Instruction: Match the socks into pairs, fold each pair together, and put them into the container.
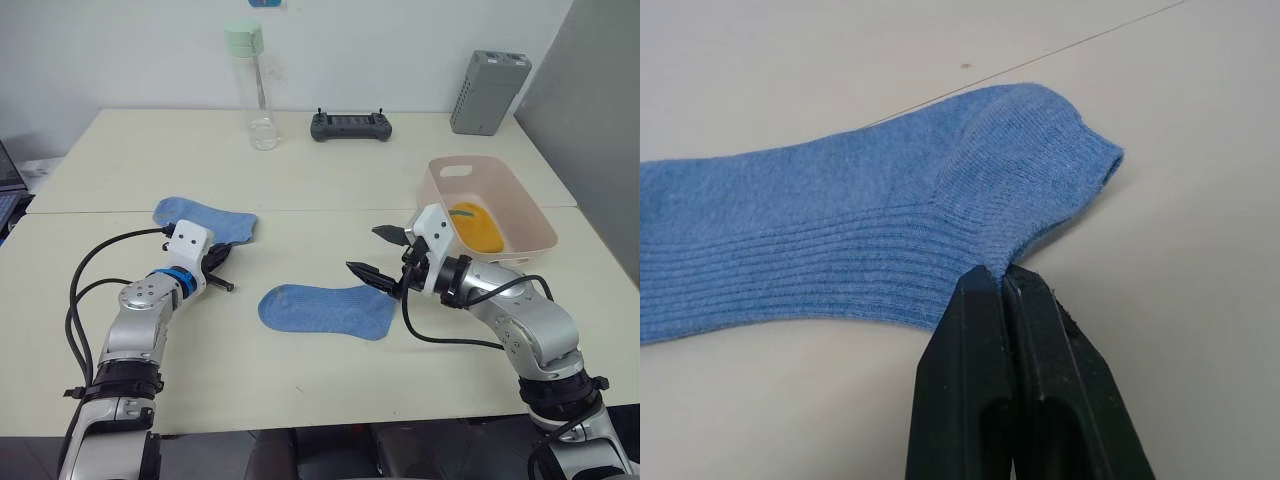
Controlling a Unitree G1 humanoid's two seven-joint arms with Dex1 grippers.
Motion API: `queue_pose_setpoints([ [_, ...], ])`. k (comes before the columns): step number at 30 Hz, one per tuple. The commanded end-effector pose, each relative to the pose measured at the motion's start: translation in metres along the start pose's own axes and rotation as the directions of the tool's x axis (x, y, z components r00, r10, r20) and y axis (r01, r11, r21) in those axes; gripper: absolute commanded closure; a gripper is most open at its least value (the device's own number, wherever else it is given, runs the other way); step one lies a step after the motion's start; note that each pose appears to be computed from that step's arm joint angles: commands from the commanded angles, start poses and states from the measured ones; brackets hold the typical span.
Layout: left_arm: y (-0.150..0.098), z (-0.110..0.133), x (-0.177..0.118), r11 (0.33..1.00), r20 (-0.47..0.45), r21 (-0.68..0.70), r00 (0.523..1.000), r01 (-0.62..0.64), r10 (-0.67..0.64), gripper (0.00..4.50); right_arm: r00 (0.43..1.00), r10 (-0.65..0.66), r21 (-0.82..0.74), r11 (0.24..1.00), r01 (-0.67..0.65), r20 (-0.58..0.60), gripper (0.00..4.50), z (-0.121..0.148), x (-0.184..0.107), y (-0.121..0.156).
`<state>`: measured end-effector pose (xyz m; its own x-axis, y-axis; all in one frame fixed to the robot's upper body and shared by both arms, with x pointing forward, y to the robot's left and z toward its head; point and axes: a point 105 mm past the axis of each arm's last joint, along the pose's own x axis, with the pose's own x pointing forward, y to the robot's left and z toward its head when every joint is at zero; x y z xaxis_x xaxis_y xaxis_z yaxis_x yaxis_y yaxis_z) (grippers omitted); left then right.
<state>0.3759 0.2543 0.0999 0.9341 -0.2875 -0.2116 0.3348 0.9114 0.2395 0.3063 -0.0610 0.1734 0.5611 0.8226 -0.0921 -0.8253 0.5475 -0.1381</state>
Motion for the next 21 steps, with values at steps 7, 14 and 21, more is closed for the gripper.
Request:
queue_pose_setpoints([
  [7, -0.082, 0.069, 0.011, 0.935, 0.152, 0.168, 0.929, 0.313, -0.339, 4.48, 0.999, 0.009, -0.054, 0.999, -0.007, 0.04, 0.0, 0.015, -0.004, -0.002],
  [14, -0.155, 0.072, 0.013, 0.859, 0.096, 0.178, 0.86, 0.48, -0.5, 4.48, 0.999, -0.042, -0.079, 0.996, 0.044, 0.025, 0.0, 0.015, -0.012, -0.019],
  [21, -0.183, 0.075, 0.007, 0.817, 0.077, 0.157, 0.818, 0.554, -0.57, 4.28, 0.998, -0.062, -0.081, 0.995, 0.062, -0.006, 0.0, 0.006, -0.018, -0.022],
])
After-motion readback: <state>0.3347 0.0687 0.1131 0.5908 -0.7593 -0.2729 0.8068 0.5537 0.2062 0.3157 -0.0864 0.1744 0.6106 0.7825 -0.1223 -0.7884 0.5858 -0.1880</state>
